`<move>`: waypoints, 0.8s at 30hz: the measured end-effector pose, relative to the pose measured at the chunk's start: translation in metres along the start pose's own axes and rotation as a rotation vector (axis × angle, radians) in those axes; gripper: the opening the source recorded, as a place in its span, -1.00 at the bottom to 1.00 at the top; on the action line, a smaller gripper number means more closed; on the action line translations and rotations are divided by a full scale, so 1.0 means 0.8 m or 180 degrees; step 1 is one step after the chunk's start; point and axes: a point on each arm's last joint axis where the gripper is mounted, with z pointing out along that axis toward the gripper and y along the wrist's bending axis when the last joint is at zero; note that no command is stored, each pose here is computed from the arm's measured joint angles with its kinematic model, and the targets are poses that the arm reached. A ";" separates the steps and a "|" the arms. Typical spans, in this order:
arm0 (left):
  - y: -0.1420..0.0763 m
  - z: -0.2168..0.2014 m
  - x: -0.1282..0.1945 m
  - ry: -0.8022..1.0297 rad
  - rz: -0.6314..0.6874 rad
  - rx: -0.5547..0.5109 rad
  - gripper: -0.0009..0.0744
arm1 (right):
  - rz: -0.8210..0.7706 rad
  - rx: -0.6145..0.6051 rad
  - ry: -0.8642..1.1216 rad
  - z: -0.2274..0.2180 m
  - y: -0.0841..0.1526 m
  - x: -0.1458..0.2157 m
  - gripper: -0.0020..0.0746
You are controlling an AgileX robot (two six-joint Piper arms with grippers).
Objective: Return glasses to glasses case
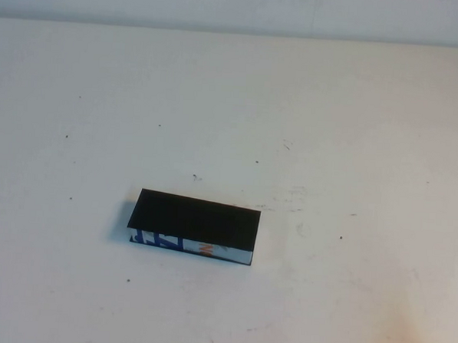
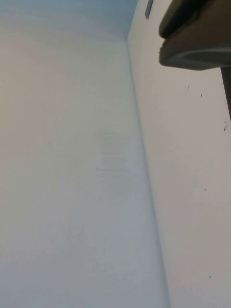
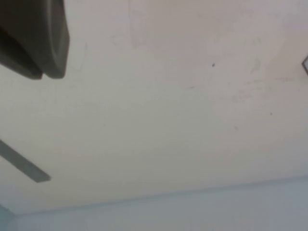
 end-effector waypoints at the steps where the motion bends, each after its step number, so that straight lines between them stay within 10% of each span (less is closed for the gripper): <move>1: 0.000 0.000 0.000 -0.0005 -0.0001 0.0000 -0.98 | -0.0047 -0.0011 0.0065 0.000 0.000 0.002 -0.98; 24: 0.000 0.000 0.000 -0.0005 -0.0001 0.0000 -0.98 | -0.0201 -0.0086 0.0419 -0.001 0.002 0.015 -0.98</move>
